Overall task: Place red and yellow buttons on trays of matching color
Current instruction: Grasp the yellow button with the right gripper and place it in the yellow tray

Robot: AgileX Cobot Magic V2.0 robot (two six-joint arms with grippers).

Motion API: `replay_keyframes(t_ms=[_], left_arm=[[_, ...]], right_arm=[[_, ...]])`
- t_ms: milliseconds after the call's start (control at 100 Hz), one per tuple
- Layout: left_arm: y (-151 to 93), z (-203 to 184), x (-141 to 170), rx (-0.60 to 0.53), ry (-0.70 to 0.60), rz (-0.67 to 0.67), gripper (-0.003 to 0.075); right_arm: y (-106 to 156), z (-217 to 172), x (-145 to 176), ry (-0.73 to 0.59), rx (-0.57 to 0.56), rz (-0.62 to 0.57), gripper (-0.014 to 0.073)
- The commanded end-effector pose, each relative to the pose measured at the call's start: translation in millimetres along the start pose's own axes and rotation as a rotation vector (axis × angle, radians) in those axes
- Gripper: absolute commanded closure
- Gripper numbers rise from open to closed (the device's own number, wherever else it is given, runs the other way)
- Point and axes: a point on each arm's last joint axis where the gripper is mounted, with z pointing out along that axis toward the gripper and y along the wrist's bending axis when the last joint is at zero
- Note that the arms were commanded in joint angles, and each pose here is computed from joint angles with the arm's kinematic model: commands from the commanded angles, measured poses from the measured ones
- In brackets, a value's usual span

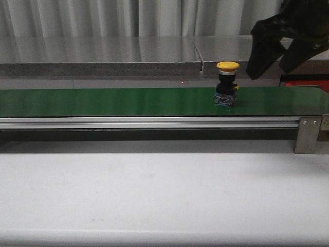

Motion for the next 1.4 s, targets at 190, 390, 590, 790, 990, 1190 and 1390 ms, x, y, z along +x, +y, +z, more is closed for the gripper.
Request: replay_keyframes(t_ms=[190, 390, 590, 790, 990, 1190, 1390], left_arm=[[-0.4, -3.4, -15.6, -0.006, -0.103, -0.008, 0.0739], [-0.4, -3.4, -15.6, -0.006, -0.103, -0.008, 0.0739], [-0.4, -3.4, -15.6, -0.006, -0.103, -0.008, 0.0739], [-0.4, -3.4, -15.6, -0.006, -0.103, -0.008, 0.0739], [-0.4, -3.4, -15.6, -0.006, -0.103, -0.008, 0.0739], [-0.4, -3.4, -15.6, -0.006, -0.103, -0.008, 0.0739], [-0.4, -3.4, -15.6, -0.006, -0.103, -0.008, 0.0739]], right_arm=[[1.9, 0.1, -46.0, -0.130, -0.024, 0.001, 0.0011], [-1.9, 16.9, -53.8, -0.108, -0.036, 0.003, 0.0069], [-1.5, 19.9, -49.3, -0.058, -0.057, 0.008, 0.0387], [-19.8, -0.1, -49.0, -0.060, -0.036, 0.105, 0.0422], [-64.1, -39.0, -37.1, -0.063, 0.048, 0.222, 0.0422], [-114.8, -63.8, -4.9, -0.053, 0.145, 0.382, 0.0422], [-149.2, -62.4, 41.5, -0.026, 0.228, 0.513, 0.0422]])
